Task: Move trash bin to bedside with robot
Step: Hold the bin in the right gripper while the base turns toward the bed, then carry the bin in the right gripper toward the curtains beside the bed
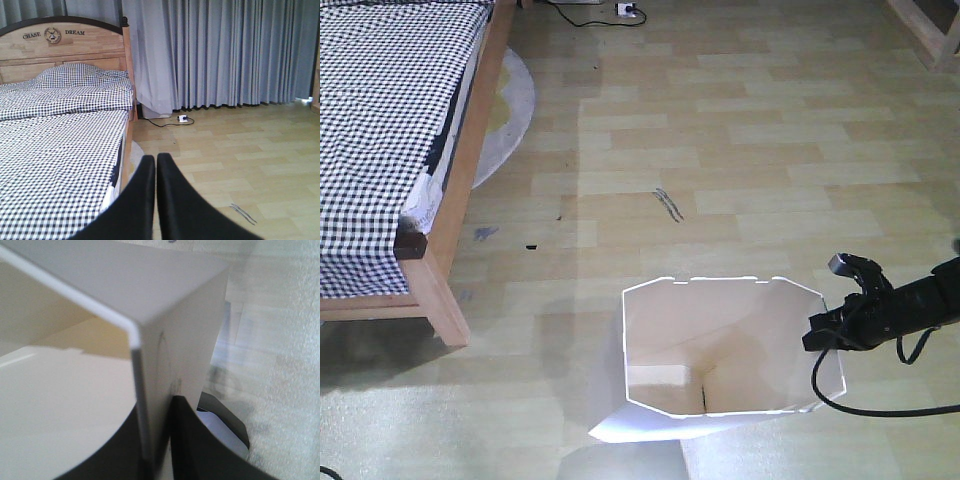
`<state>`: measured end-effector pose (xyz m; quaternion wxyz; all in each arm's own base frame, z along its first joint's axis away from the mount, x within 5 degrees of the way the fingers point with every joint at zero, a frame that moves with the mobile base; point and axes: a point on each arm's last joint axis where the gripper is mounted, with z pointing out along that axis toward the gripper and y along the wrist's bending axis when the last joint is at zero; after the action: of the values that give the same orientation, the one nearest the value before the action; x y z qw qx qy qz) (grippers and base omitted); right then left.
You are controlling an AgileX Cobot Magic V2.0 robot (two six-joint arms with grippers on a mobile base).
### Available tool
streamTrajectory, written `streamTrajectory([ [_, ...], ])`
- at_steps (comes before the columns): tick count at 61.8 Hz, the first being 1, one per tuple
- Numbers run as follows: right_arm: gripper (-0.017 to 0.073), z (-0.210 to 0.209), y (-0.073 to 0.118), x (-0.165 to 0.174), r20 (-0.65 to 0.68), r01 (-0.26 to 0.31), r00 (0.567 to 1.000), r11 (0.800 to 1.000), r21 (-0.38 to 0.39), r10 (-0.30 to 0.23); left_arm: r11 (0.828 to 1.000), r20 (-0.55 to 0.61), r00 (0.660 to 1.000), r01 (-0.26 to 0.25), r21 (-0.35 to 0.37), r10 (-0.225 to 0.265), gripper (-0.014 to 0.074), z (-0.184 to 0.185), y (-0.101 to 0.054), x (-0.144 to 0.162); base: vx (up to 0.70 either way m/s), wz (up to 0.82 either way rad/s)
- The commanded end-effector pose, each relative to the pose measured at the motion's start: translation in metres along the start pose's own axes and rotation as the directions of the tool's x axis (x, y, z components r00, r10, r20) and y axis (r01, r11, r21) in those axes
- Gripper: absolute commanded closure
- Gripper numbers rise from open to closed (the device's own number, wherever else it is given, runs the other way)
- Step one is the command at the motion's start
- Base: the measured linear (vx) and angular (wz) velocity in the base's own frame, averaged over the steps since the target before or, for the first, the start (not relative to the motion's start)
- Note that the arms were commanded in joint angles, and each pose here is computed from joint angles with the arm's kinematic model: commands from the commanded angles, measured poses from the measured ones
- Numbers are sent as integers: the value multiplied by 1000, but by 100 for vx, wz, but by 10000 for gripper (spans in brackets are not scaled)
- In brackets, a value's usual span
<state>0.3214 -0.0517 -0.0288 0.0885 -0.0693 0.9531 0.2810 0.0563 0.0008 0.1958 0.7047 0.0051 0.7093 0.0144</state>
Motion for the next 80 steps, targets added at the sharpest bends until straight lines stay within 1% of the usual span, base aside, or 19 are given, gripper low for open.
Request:
streamTrajectory([
  [1, 564, -24, 28, -20, 89, 15, 996, 979, -202, 3, 1000, 70, 997, 23, 8, -24, 600, 0, 0, -3, 29, 6],
  [80, 564, -24, 28, -20, 89, 15, 996, 979, -202, 3, 1000, 70, 997, 23, 8, -24, 600, 0, 0, -3, 33, 0],
])
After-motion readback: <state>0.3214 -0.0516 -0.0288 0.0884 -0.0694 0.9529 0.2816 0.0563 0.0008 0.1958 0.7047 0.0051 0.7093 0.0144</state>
